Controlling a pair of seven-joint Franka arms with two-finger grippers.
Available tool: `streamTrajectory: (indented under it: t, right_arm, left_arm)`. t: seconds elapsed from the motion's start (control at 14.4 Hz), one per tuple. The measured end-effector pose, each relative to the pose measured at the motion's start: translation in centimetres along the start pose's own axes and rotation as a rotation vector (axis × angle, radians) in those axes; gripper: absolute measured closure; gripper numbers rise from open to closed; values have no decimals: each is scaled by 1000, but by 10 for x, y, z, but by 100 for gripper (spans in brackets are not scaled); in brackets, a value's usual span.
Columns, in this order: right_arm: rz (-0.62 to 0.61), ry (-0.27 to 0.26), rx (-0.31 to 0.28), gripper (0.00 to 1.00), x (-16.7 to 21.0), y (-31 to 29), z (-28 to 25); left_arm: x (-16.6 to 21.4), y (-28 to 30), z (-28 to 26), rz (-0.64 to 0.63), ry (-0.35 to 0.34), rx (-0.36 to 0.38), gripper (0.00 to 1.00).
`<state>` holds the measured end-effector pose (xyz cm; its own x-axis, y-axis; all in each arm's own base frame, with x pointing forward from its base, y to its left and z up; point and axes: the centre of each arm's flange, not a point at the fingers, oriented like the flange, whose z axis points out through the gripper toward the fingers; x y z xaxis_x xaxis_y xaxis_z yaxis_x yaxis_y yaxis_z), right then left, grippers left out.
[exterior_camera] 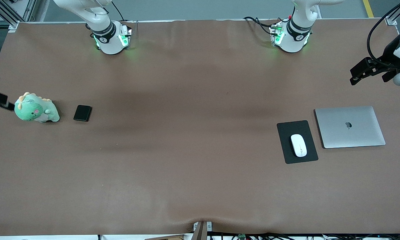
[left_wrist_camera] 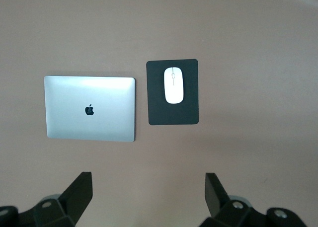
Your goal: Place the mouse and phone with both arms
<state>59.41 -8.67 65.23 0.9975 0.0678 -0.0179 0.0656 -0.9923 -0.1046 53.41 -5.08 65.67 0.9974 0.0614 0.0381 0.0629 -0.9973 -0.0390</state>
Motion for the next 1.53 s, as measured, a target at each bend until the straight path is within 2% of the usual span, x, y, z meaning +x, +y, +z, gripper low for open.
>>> streamTrajectory:
  t: [0.21,0.35,0.69,1.04,1.53]
  right_arm:
    - [6,-5,3,0,-29,3,-22]
    - [23,-20,-11,0,-43,9,-24]
    - [107,-44,4,0,-72,10,-24]
    - [90,-69,-38,0,-74,-29,-24]
    - [105,-75,-61,0,-75,-22,-23]
  left_arm:
    - [0,-1,0,-1,0,0,0]
    - [0,-1,0,-1,0,0,0]
    - [0,-1,1,-2,-5,1,0]
    - [-1,0,1,-1,-5,1,0]
    - [-1,1,2,3,-6,1,0]
